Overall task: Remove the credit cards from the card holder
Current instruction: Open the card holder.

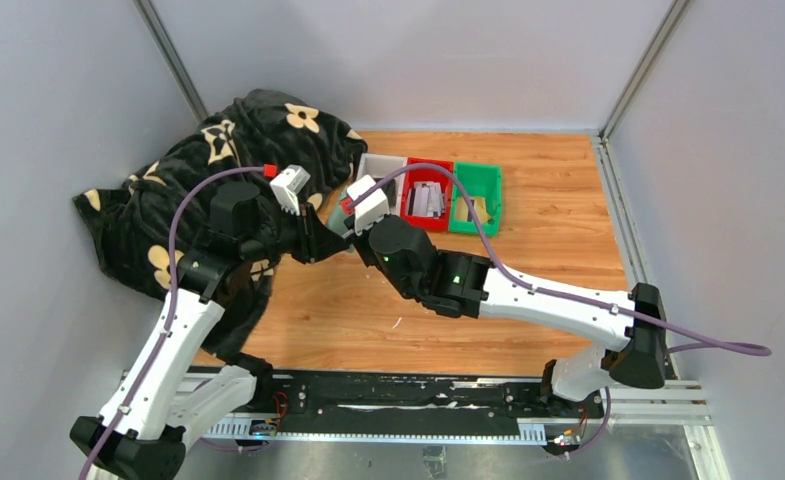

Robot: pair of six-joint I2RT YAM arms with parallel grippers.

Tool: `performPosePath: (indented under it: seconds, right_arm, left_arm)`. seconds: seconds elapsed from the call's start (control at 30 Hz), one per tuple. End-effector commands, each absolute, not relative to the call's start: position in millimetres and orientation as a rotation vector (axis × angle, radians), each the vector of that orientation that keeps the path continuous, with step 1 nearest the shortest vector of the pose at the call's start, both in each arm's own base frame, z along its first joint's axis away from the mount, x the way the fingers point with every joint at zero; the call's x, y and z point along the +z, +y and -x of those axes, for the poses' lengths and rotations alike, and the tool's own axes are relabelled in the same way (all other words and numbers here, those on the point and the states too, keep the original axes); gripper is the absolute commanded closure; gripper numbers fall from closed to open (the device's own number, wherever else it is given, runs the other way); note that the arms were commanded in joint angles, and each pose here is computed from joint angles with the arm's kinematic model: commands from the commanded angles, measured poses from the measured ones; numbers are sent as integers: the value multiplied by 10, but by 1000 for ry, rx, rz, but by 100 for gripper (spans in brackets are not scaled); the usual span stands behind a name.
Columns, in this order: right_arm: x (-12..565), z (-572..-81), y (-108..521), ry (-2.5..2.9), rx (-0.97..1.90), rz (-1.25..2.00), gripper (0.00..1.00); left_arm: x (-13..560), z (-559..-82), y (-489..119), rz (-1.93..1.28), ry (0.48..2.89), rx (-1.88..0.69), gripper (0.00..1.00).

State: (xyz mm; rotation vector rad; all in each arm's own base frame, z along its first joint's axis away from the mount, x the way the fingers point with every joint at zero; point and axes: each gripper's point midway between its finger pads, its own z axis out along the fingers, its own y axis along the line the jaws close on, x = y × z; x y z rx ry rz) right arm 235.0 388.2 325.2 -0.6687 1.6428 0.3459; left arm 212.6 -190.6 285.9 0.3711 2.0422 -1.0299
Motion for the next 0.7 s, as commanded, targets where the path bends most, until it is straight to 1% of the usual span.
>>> performPosePath:
  seconds: [0.0,0.1,0.13,0.2,0.3,0.4,0.53,0.6,0.67]
  right_arm:
    - [3109,-2489,3715,1674,245,537,100]
    - [3054,-2458,3642,1698,265,477,100]
    - [3073,-2434,3603,1707,298,435,97]
    - [3080,-2381,3545,1719,359,388,88]
    - [3089,-2287,3464,1741,478,321,79]
    - [3044,-2204,3400,1784,602,303,63]
    - [3044,-2133,3305,1858,826,309,50]
    - [3121,-2147,3201,1865,924,299,44]
    - [3252,-2037,3164,1852,1072,371,37]
  left_arm:
    - [3140,-2043,-1958,-472,1937,-1073,100]
    - [3154,-2100,-1919,-473,1926,-1036,100]
    - [3156,-2131,-1897,-471,1922,-1016,100]
    - [3183,-2169,-1872,-467,1906,-998,100]
    - [3233,-2180,-1858,-487,1879,-981,100]
    - [3300,-2156,-1867,-519,1853,-982,100]
    - [3368,-2082,-1905,-587,1817,-1008,100]
    - [3402,-2021,-1925,-635,1795,-1023,100]
    - [3438,-1952,-1941,-685,1772,-1037,100]
